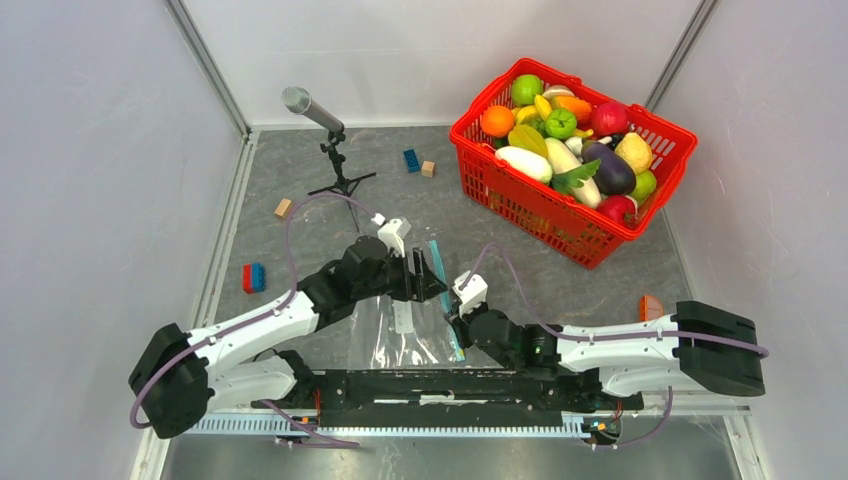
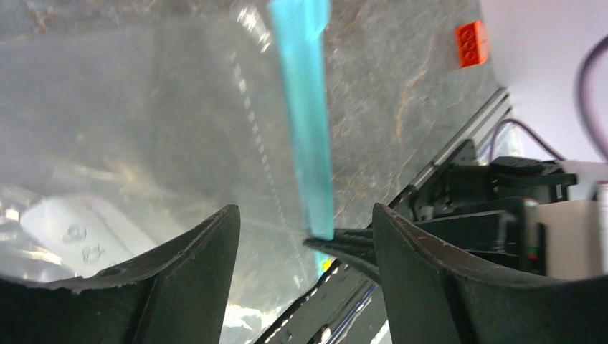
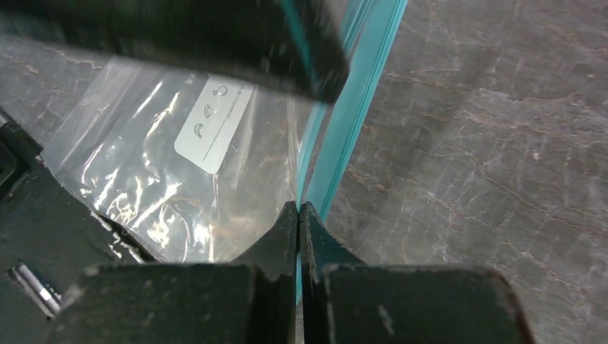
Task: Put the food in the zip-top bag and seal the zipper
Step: Pick up the zipper food storage bag at the center of the board, then open the zipper of the food storage bag at the center of the board.
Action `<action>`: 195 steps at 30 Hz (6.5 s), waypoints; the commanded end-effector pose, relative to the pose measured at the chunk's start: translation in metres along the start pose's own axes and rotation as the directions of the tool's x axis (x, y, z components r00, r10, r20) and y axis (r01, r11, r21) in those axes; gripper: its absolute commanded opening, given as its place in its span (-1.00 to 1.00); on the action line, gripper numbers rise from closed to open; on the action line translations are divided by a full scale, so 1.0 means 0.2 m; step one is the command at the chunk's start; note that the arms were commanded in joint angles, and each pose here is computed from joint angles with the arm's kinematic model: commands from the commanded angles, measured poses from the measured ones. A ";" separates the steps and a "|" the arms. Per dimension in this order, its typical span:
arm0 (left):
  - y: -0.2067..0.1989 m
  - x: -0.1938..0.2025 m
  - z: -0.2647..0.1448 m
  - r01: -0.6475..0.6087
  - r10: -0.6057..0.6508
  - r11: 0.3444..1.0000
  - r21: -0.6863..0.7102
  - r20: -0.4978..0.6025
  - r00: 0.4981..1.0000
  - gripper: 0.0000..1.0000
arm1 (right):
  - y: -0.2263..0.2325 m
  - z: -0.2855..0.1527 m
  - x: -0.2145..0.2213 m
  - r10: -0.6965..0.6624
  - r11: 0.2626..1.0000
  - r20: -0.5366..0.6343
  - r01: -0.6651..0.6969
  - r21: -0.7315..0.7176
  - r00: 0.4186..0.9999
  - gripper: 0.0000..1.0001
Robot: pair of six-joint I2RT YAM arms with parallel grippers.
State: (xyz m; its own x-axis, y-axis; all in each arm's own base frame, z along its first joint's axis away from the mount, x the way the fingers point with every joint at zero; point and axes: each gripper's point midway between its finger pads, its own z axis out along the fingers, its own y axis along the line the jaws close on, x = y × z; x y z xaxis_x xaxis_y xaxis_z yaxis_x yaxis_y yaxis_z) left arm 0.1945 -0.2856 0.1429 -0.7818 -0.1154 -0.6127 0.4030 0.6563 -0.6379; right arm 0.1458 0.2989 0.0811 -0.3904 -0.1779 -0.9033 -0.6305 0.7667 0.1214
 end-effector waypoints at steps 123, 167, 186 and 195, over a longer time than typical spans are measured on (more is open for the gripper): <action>-0.06 -0.04 -0.03 -0.286 0.289 0.903 -0.319 -0.040 0.956 0.04 | -0.07 -0.01 -0.47 0.417 0.907 0.211 -0.419 -0.036 0.884 -1.00; 0.07 -0.13 -0.23 -0.221 0.272 0.794 -0.567 0.006 0.962 -0.96 | -0.25 0.13 -0.36 0.070 0.989 -0.101 -0.056 0.138 0.992 -0.81; 0.12 -0.15 -0.11 -0.210 0.266 0.804 -0.556 0.019 0.964 -0.96 | -0.34 -0.29 -0.93 0.056 0.984 0.200 -0.089 0.157 0.978 0.06; 0.12 -0.12 -0.09 -0.223 0.263 0.813 -0.537 -0.003 0.965 -0.96 | -0.91 -0.72 -1.55 -0.069 0.775 0.339 -0.164 0.611 0.938 0.04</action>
State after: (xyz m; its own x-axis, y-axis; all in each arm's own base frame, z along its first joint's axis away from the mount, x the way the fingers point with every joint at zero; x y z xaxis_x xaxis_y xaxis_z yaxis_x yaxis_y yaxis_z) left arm 0.2109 -0.2482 0.1429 -0.6658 0.0961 -0.7399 0.2393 0.9668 -0.0898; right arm 0.2589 0.1926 0.3580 -0.1575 0.0557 -0.9860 -0.2758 0.9562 0.0980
